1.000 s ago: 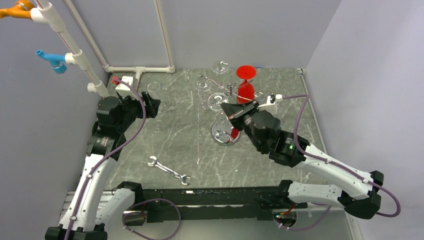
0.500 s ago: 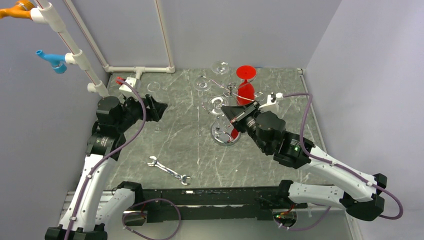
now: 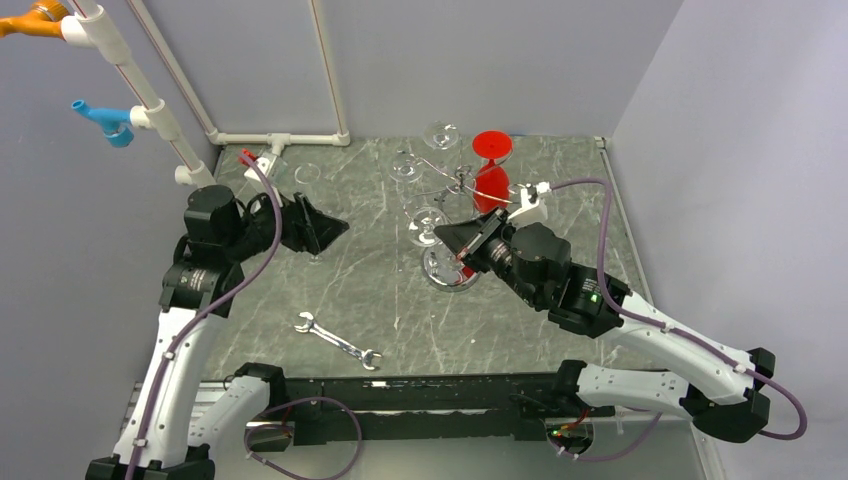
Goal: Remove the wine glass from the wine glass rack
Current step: Pick up the wine glass from the wine rack, then place the wine glass at the center of the board.
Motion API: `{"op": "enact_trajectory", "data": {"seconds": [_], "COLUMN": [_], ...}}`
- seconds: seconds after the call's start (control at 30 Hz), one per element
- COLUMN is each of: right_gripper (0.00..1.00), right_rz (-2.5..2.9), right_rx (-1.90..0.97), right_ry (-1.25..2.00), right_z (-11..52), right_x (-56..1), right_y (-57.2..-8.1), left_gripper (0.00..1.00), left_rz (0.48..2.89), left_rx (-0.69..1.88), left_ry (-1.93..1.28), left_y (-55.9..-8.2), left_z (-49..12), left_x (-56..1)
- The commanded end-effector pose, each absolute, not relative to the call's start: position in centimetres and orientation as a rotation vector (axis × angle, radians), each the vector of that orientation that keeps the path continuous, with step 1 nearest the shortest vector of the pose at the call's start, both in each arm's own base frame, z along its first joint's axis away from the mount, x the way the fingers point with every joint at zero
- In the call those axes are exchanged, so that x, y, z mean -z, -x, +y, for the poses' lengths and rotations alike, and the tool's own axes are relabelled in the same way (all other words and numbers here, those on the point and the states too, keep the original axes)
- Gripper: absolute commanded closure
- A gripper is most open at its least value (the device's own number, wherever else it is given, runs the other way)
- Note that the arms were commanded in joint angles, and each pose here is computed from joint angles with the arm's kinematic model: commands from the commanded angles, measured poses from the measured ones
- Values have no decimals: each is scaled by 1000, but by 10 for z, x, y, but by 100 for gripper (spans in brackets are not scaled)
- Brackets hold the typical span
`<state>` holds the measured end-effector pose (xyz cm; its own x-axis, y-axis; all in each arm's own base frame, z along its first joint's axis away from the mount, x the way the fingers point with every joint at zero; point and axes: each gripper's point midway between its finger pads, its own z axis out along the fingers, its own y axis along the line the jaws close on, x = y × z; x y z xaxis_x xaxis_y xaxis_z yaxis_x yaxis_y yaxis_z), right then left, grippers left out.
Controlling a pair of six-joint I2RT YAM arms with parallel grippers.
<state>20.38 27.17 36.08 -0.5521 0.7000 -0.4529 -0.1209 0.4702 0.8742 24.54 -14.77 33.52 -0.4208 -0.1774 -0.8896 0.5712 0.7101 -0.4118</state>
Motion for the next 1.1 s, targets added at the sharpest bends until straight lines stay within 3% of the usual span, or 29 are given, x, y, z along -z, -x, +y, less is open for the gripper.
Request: {"op": "enact_trajectory", "data": {"seconds": [0.0,1.07], "right_gripper": [100,100], "right_rz": [1846,1906], "right_rx": [-1254,-1483], "right_ry": [-367,184], "right_z": [277,345], "right_x": [-374,-356], "right_y": [-190,-143], "left_gripper": [20,30], "left_rz": [1800,1846], "left_rx": [984,1459], "left_ry": [-378,-615], "left_y": [-218,-141], "left_z": [-161,-194], "left_x": [-357,-328]}}
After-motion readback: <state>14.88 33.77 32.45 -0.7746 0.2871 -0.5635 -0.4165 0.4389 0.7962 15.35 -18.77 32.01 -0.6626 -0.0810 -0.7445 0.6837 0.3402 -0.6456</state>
